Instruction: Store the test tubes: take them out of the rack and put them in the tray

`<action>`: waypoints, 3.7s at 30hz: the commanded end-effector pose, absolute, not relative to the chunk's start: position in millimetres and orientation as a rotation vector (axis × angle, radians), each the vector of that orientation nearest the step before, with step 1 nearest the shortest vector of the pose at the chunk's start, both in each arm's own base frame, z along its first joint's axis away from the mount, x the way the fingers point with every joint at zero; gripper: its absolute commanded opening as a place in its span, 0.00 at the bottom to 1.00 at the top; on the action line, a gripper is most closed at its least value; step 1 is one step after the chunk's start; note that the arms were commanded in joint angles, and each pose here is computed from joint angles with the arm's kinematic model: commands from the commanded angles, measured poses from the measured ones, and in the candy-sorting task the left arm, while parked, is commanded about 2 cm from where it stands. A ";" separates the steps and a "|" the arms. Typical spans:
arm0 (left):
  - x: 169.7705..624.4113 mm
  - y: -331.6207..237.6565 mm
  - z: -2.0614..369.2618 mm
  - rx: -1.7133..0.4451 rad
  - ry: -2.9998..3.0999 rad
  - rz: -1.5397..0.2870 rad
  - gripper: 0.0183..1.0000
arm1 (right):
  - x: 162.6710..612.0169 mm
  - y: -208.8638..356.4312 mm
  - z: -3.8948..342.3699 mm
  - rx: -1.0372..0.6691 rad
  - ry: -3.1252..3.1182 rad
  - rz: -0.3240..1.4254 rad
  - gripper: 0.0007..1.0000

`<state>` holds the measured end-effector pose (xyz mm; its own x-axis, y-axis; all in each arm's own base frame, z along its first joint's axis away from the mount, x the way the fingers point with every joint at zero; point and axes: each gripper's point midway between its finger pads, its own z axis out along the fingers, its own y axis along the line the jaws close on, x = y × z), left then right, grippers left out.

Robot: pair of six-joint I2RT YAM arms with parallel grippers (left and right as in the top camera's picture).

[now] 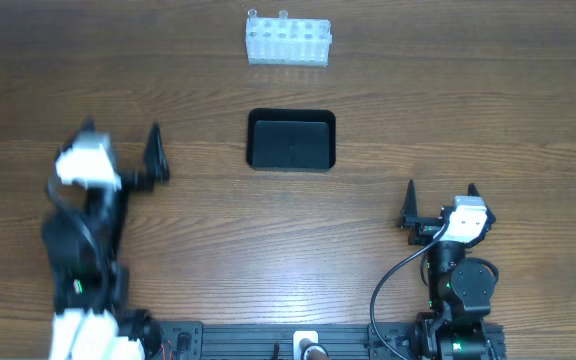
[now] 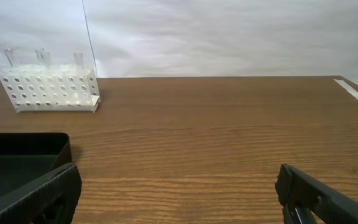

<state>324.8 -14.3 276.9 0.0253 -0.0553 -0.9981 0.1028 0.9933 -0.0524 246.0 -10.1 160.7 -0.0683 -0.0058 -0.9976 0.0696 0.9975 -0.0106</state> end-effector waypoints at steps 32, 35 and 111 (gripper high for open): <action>632.2 -172.3 136.3 0.169 1.967 -0.225 0.99 | 246.0 -11.7 157.9 0.054 1.640 -0.068 0.99; 637.1 -174.5 128.1 0.163 1.972 -0.210 0.96 | 246.0 -11.7 157.9 0.054 1.640 -0.069 0.99; 582.4 -174.5 349.7 0.163 1.666 -0.222 0.08 | 246.0 -11.7 157.9 0.054 1.640 -0.069 0.99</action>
<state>605.7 -186.9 244.5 -0.2927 -0.0098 -0.9562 0.2334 0.9690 -0.0814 246.0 -10.1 160.7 -0.0683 -0.0054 -0.9977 0.0697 0.9975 -0.0102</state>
